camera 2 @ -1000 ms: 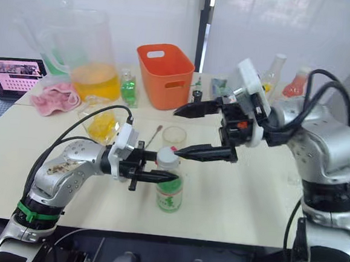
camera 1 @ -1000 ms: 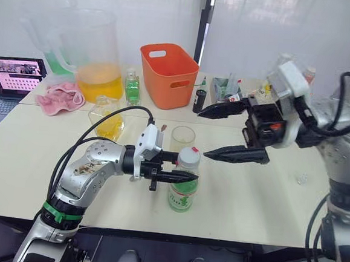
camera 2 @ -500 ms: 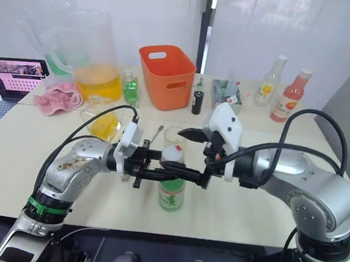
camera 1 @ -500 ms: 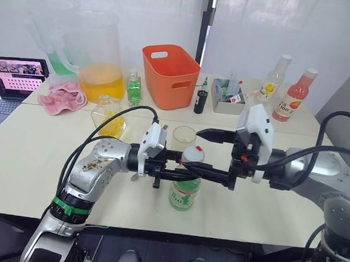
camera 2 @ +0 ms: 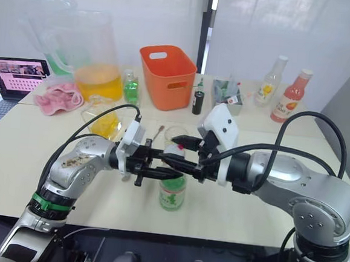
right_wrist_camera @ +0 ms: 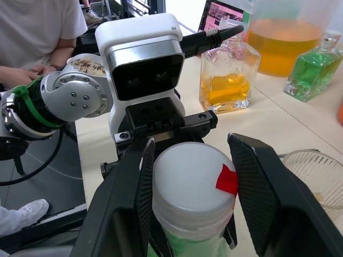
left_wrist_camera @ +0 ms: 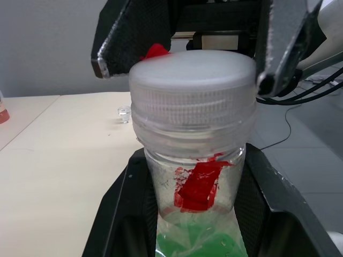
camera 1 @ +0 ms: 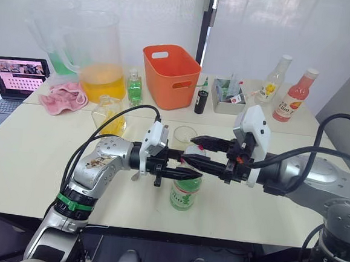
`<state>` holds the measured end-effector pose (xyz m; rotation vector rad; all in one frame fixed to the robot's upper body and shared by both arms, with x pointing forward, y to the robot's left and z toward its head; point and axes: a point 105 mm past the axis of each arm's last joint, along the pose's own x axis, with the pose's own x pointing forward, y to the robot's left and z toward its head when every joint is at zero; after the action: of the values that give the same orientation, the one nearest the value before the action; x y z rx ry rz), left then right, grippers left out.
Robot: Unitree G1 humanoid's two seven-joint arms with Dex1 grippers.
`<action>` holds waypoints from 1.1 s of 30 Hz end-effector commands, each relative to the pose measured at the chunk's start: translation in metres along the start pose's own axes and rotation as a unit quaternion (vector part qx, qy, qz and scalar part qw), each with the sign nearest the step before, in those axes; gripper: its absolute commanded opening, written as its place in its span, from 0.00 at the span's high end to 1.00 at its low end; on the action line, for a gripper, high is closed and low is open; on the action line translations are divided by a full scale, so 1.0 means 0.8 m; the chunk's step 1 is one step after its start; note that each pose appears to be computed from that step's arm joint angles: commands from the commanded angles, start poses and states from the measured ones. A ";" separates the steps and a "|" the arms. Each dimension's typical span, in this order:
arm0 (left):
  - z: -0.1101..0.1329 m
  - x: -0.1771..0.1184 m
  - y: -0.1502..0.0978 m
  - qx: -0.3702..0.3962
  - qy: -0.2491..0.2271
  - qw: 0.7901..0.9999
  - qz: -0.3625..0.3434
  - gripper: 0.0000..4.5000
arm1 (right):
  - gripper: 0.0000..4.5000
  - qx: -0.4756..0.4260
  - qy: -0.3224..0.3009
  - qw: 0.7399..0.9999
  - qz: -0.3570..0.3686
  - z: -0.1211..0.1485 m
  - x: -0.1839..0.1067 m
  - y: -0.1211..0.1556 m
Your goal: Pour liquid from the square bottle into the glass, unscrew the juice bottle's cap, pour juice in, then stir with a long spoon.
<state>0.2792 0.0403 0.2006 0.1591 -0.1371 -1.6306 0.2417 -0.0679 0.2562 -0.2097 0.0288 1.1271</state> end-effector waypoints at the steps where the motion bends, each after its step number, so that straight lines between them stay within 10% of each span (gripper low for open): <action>1: 0.000 0.003 -0.002 0.008 0.008 1.000 0.007 0.70 | 0.63 -0.016 -0.003 1.000 0.012 0.007 -0.003 -0.002; 26: 0.002 -0.015 -0.024 0.012 0.033 0.999 0.041 0.70 | 0.63 -0.191 -0.008 0.888 0.418 0.019 0.025 -0.013; 33: 0.001 -0.013 -0.029 0.011 0.040 0.999 0.023 0.70 | 0.03 -0.204 -0.021 0.890 0.408 0.035 0.015 -0.013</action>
<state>0.2622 0.0535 0.2006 0.2235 -0.1237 -1.5414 0.2640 -0.0518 0.2693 -0.5509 -0.1066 1.9458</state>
